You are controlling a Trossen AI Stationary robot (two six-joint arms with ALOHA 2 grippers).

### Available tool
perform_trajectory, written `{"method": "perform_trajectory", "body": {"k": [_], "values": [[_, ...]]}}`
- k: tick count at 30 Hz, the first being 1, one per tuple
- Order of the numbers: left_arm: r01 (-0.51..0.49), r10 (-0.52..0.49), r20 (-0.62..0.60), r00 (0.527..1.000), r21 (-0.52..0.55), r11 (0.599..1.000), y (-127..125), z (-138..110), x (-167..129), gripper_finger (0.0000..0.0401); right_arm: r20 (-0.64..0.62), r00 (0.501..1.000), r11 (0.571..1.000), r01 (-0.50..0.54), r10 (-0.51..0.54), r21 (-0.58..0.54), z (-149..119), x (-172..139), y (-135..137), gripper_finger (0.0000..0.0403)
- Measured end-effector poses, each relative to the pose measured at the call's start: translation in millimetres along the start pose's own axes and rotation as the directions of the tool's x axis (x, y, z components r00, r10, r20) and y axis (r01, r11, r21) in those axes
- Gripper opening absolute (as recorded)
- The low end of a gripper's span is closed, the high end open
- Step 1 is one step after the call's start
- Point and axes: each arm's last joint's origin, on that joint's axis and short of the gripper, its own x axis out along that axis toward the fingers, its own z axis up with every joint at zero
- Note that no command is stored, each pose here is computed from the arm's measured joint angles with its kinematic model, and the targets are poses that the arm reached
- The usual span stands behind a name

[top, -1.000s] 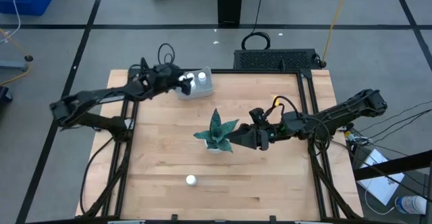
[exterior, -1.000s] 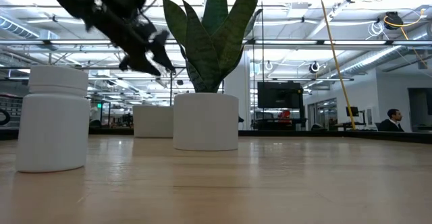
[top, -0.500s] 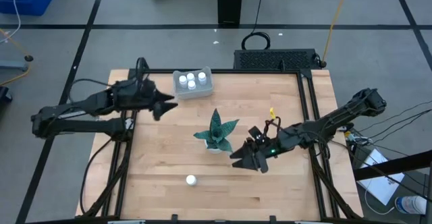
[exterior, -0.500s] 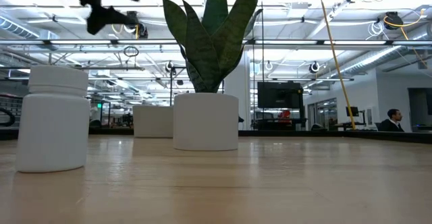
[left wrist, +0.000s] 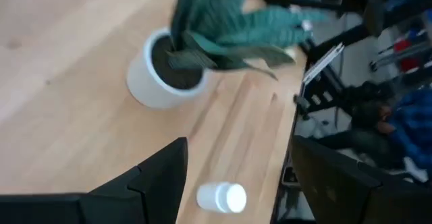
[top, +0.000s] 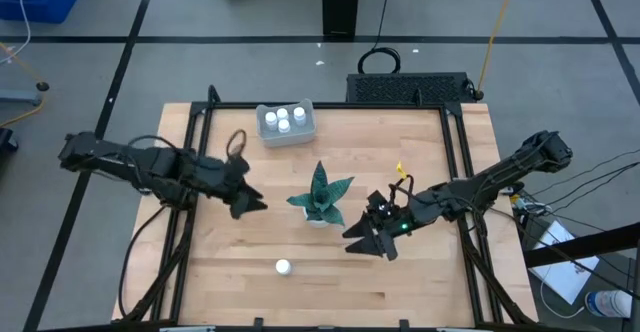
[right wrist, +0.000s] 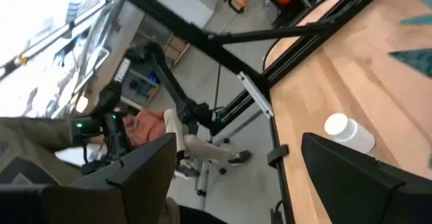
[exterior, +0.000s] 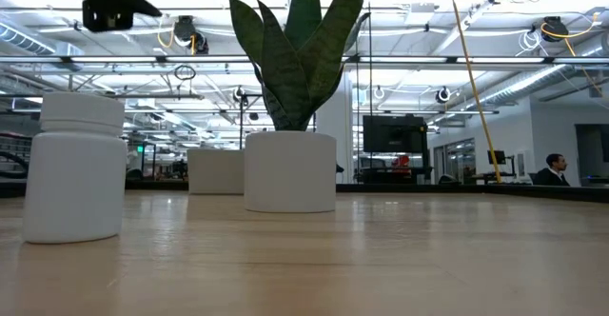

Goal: Pick and place pill bottles into a basket
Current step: Put the white medicine bottle into the gray bin

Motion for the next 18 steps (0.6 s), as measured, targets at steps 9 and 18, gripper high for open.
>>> {"method": "perform_trajectory", "body": {"k": [9,18], "values": [[-0.16,0.176,-0.168,0.97,0.104,0.982,-49.3,-13.7,47.4,0.0264,0.0,1.0,0.992,0.014,-0.014,-0.123,-4.9,-3.0,3.5,0.0306],[-0.201,0.215,-0.198,0.956,0.09,0.976,-67.7,-19.2,75.9,0.0264,-0.047,0.98,0.9,0.159,-0.194,-0.407,-10.6,-35.9,5.9,0.0097]]}}
